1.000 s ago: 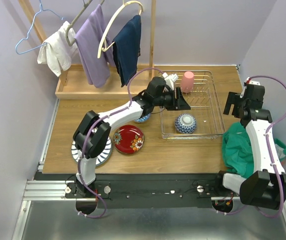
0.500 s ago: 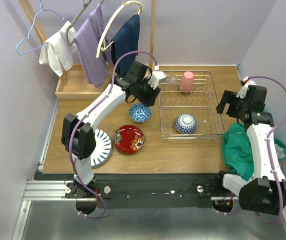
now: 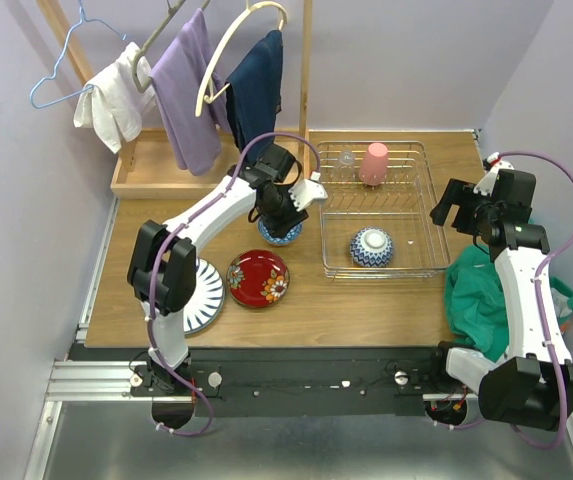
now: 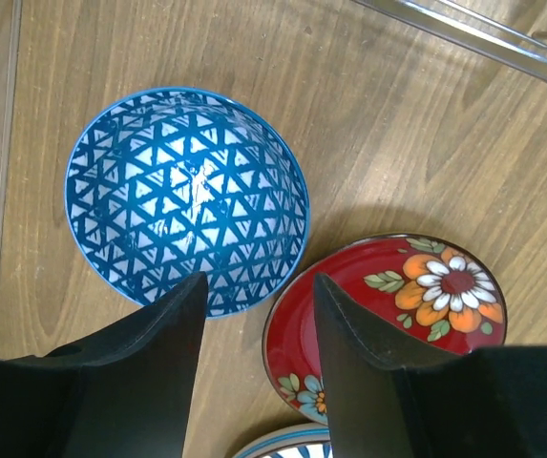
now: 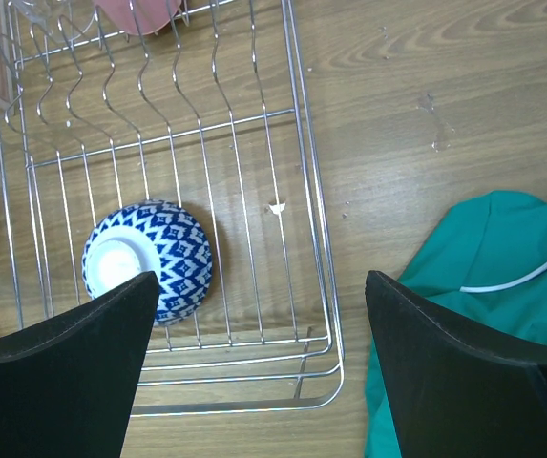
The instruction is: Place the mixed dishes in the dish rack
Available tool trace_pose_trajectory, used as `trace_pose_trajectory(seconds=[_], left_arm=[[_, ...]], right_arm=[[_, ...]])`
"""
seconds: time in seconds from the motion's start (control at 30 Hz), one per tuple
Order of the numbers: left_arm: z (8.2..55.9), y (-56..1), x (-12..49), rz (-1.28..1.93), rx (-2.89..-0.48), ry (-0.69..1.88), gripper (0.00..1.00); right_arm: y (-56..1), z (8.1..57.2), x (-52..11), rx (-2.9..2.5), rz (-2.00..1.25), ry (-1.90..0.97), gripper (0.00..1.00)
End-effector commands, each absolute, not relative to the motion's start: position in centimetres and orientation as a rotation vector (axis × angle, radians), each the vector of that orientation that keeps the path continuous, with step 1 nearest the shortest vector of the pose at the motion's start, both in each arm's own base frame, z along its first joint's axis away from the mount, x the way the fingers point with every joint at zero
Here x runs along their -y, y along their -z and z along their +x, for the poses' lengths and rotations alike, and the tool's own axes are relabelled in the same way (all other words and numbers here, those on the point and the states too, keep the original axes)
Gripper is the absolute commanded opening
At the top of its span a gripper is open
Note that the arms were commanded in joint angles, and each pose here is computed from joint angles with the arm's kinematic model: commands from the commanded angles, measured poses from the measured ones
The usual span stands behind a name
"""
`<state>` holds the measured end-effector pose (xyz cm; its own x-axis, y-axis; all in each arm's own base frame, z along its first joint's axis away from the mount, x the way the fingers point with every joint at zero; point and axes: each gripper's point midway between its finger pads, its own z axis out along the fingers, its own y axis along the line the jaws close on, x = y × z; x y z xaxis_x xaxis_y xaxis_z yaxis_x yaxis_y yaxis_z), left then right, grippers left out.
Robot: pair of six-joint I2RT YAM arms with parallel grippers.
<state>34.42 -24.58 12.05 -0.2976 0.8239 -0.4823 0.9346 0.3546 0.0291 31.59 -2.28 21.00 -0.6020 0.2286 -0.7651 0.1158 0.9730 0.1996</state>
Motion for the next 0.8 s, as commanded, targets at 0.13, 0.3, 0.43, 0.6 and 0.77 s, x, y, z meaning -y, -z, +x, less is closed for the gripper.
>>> trace_pose_trajectory(seconds=[0.13,0.3,0.43,0.6,0.77], left_arm=[[34.5,-8.2,26.3,1.554,-2.246,0.429,0.55],[34.7,-7.1,27.2,1.561,-2.268,0.452,0.53],[34.5,-6.6,27.8,1.566,-2.281,0.467,0.48],[34.0,-6.7,27.9,1.568,-2.288,0.494,0.19],[33.4,-7.0,27.3,1.531,-2.311,0.483,0.02]], right_arm=[[-22.4,31.5,2.4,-2.183,0.248,-0.156,0.96],[-22.4,31.6,2.3,-2.179,0.221,-0.159,0.94],[-20.5,31.2,1.8,-2.241,0.208,-0.194,0.85],[-17.9,30.9,1.0,-2.338,0.136,-0.225,0.65],[-17.3,32.2,-1.2,-2.388,0.090,-0.340,0.37]])
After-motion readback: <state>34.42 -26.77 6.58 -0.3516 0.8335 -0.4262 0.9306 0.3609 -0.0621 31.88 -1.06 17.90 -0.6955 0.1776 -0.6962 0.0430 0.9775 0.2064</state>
